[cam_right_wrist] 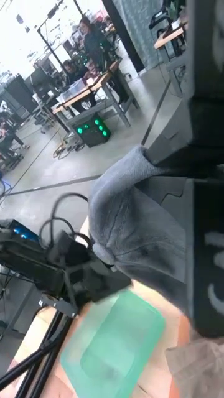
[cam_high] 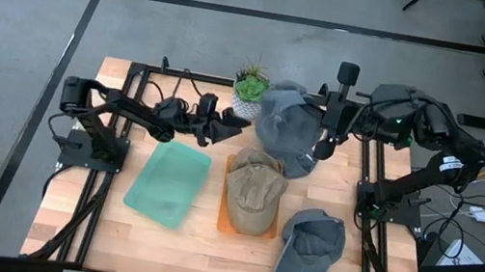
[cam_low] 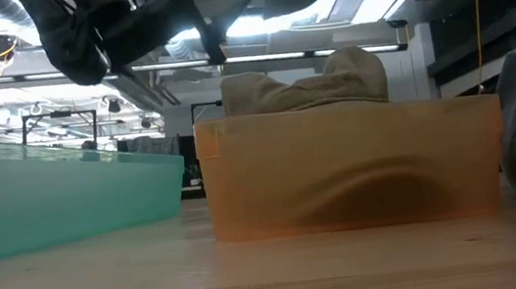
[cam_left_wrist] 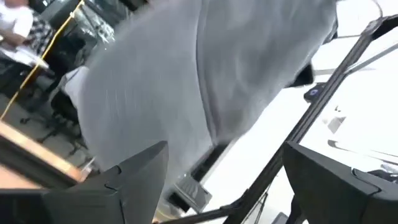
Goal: Pick & Place hat
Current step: Put the top right blue cap into the green bin
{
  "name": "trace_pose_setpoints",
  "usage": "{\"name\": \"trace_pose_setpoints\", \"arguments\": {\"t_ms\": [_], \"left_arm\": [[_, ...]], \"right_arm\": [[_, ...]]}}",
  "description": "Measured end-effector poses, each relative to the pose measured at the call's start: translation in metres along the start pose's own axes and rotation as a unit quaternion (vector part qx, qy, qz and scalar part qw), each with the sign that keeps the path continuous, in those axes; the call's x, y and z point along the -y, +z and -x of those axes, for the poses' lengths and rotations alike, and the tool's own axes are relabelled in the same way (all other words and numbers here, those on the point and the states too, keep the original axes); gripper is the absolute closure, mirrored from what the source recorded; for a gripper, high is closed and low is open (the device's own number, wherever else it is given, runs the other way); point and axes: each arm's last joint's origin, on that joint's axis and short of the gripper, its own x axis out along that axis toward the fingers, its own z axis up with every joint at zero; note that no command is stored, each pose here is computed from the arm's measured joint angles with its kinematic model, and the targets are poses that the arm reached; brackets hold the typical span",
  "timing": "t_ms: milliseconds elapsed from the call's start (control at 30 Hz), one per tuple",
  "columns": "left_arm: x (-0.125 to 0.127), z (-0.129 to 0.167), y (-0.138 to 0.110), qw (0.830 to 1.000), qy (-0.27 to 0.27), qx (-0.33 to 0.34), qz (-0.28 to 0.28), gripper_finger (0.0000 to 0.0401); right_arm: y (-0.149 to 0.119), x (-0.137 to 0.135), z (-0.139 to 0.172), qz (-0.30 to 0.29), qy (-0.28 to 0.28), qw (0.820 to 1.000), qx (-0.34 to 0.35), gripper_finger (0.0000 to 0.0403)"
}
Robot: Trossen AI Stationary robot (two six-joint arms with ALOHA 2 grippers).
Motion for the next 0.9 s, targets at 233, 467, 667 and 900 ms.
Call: {"name": "trace_pose_setpoints", "arguments": {"t_ms": [233, 467, 667, 900], "left_arm": [[-0.016, 0.001, -0.015, 0.999, 0.040, 0.001, -0.008, 0.0095], [-0.015, -0.002, -0.017, 0.999, 0.032, 0.003, -0.005, 0.0095], [0.000, -0.016, -0.021, 0.999, -0.012, -0.009, -0.029, 0.0095], [0.012, -0.030, -0.022, 0.996, -0.053, -0.014, -0.077, 0.0095]], "right_arm": [[0.000, 0.004, -0.002, -0.002, 0.009, 1.000, 0.017, 0.0395], [0.001, 0.007, -0.003, -0.006, -0.002, 1.000, 0.027, 0.0395], [0.004, 0.009, -0.003, -0.005, -0.011, 0.999, 0.040, 0.0395], [0.008, 0.012, -0.002, -0.014, -0.023, 0.998, 0.059, 0.0395]]}}
